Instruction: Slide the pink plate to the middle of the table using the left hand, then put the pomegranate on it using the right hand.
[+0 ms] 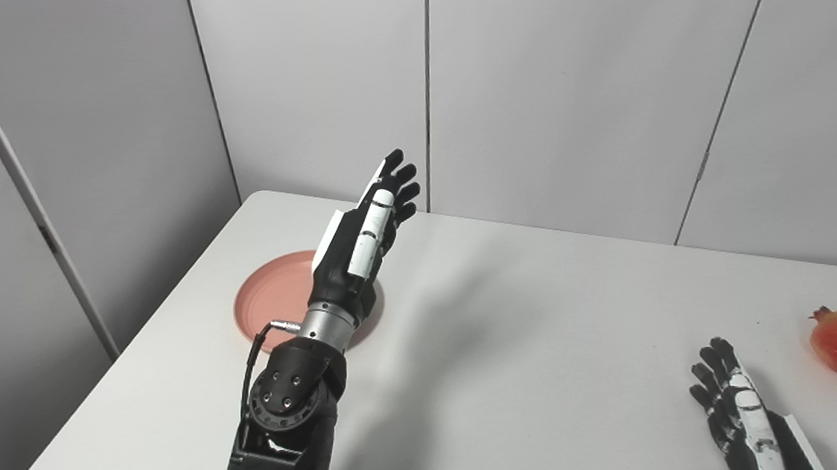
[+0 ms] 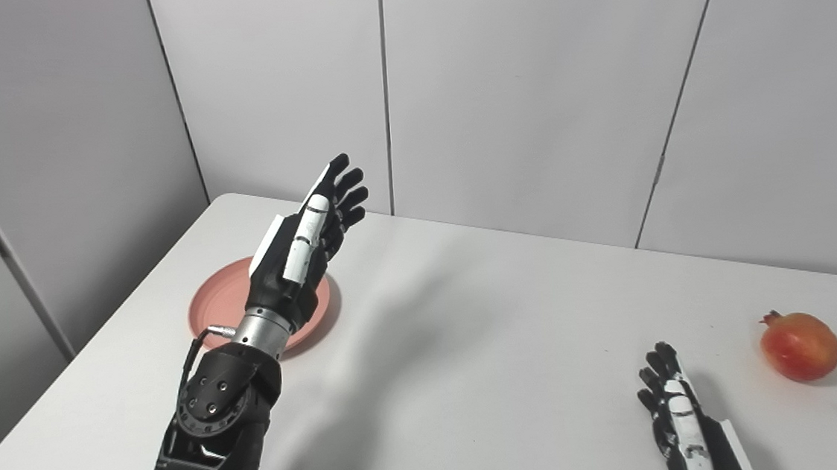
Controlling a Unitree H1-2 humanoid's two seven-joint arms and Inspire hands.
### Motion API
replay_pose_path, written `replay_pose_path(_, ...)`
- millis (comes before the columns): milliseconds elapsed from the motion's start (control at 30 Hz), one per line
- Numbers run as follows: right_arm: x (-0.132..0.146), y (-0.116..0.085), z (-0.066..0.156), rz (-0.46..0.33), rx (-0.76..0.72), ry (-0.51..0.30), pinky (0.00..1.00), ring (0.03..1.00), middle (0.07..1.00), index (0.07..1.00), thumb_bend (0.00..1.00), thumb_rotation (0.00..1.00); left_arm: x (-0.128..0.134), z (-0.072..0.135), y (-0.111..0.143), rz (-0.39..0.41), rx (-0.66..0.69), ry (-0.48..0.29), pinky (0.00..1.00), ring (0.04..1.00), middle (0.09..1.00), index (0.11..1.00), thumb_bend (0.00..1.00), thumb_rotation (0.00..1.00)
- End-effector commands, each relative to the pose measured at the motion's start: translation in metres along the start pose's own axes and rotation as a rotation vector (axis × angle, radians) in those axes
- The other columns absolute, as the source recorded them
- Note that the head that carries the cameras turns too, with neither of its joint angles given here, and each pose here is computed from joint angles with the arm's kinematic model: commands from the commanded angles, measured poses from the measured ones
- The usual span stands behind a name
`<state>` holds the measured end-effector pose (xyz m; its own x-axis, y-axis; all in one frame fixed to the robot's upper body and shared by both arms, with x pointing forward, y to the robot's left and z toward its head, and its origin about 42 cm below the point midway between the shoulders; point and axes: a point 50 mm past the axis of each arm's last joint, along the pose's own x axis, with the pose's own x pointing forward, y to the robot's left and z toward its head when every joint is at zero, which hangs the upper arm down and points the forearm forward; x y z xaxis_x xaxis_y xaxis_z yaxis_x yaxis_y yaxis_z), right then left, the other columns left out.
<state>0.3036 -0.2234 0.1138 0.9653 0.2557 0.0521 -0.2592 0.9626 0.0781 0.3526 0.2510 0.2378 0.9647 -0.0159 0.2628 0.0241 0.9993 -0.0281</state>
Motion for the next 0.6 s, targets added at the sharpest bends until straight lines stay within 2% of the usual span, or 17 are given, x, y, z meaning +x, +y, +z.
replay_pose_path(0,0.007,0.001,0.009,0.011,-0.003,-0.027,1.00,1.000,1.000,1.000,0.06,1.00,0.014,0.019,0.007,0.019,-0.001,-0.074,0.93,0.933,0.947,0.938,0.43,1.00)
replay_pose_path(333,0.006,-0.001,0.008,0.016,0.012,-0.029,1.00,1.000,1.000,1.000,0.06,1.00,0.025,0.033,0.051,0.111,0.031,-0.119,0.98,0.962,0.970,0.962,0.40,1.00)
replay_pose_path(567,0.004,-0.002,0.010,0.018,0.012,-0.029,1.00,1.000,1.000,1.000,0.06,1.00,0.028,0.043,0.080,0.205,0.007,-0.129,0.93,0.927,0.940,0.932,0.35,1.00)
